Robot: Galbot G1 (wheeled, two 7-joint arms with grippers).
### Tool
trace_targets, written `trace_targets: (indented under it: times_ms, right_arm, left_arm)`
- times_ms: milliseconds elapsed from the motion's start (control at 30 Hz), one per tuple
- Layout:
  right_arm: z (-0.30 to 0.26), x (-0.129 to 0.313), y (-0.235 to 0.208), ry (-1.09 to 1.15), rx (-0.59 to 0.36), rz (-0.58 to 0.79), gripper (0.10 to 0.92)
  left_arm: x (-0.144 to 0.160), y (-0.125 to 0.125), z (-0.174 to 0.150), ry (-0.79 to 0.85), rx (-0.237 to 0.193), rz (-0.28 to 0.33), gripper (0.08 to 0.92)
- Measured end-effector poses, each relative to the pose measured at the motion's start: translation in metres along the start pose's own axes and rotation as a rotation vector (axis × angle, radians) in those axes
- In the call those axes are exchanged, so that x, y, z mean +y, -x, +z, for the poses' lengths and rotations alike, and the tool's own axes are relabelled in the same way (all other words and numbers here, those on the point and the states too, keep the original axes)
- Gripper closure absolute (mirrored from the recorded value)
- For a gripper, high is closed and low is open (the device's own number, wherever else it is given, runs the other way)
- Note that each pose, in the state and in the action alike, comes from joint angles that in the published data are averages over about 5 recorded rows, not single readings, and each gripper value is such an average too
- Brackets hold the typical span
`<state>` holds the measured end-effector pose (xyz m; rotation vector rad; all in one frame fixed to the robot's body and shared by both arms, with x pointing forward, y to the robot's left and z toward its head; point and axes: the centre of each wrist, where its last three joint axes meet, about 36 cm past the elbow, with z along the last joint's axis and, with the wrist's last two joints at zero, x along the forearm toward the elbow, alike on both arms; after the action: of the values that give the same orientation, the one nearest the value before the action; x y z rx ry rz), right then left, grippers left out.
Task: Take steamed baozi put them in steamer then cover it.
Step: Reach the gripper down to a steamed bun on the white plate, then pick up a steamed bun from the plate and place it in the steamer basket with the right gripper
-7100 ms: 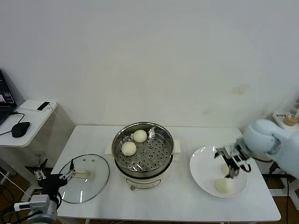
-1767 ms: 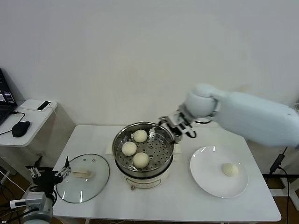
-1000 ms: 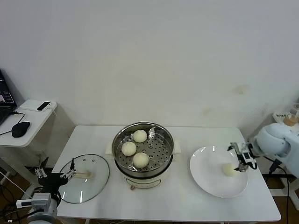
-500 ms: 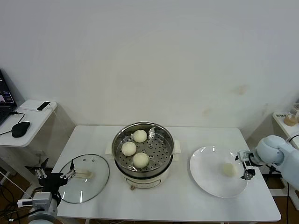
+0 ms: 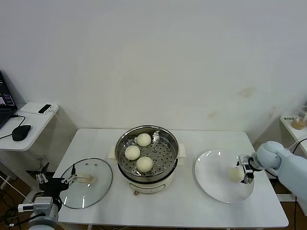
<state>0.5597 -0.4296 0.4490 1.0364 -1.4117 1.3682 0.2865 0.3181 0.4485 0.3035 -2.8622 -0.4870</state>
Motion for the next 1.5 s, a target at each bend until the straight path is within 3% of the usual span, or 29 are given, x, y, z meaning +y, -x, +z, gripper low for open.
trace_targets:
  times_ms: [367,833,1267,1500]
  right_arm:
    - [-0.001,-0.007,-0.004,0.023,-0.006,-0.004,0.426]
    - [-0.021,-0.041,-0.077,0.031,-0.078,0.057,0.436]
    - [-0.128,-0.087,-0.185,-0.044,-0.258,0.162,0.421]
    - [-0.203,-0.098,-0.21,-0.086,-0.342,0.154,0.42]
  left_arm:
    - [-0.001,-0.002,-0.003,-0.003,-0.007,-0.001,0.177]
    - [-0.001,-0.004,-0.008,-0.004,-0.021,0.003,0.177]
    - [0.003,-0.005,-0.01,0.015,-0.026,0.007,0.177]
    - [0.001,-0.005,-0.01,0.01,-0.024,0.007,0.177]
